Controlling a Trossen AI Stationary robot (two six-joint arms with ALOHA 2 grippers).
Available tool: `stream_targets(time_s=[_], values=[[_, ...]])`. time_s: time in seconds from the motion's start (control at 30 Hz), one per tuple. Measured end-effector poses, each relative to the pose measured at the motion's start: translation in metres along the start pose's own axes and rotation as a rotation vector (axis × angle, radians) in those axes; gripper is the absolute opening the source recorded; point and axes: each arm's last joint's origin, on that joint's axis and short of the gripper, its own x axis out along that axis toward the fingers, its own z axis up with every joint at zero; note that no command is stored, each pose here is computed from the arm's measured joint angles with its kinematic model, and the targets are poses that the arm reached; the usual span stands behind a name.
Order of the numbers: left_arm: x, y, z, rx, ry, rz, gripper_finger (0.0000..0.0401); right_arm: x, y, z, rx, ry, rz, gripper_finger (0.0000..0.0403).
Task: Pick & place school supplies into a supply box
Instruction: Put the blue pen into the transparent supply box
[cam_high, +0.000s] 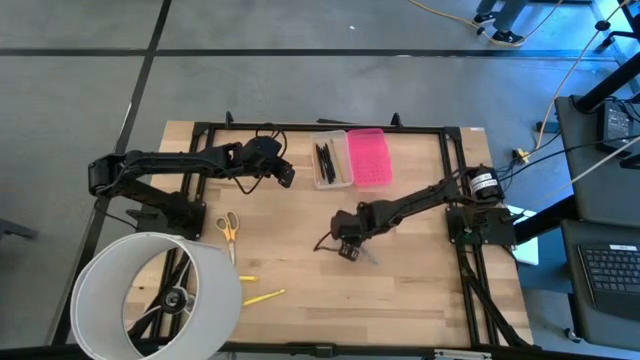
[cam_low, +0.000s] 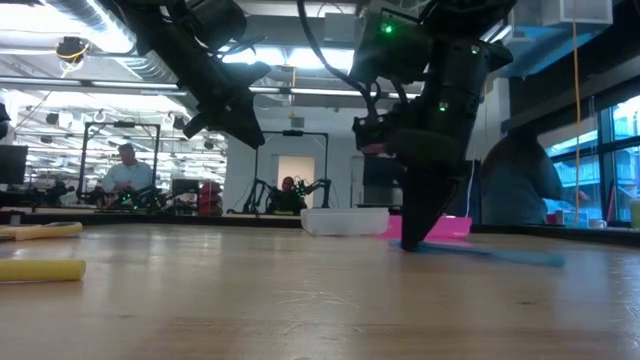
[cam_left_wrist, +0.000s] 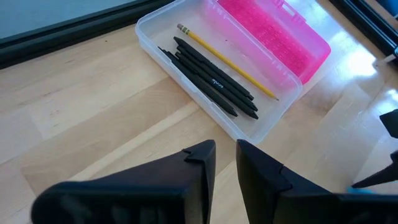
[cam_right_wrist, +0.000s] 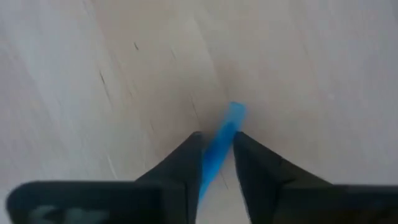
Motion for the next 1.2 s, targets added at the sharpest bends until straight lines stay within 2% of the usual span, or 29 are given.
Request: stream_targets(time_s=[0.37,0.57,0.7,0.93,1.07,1.2], values=[[0.000,0.000,0.000,0.000,0.000,0.000,0.0056,0.000,0.000,-0.001,-0.023,0.017,0.008,0.0037],[0.000,0.000,0.000,0.000,0.000,0.000,0.0058,-0.002,0.000,-0.002,-0.027,0.027,0.011,0.0037],[0.000,0.000,0.000,0.000,0.000,0.000,0.0057,-0.009,-0.001,-0.003,-0.059,0.102,-0.014,0.0036],[0.000,0.000,0.000,0.000,0.000,0.000,0.0058,-0.035,-0.004,0.020,-0.109,0.101,-0.004,0.0041],[0.000,0.000,0.000,0.001,0.001,0.000,0.0057,-0.060,-0.013,0.040,-0.121,0.016,0.061,0.0041],[0.000,0.000,0.000,0.000,0.001,0.000,0.0058,-0.085,-0.035,0.061,-0.103,-0.089,0.073,0.0039]])
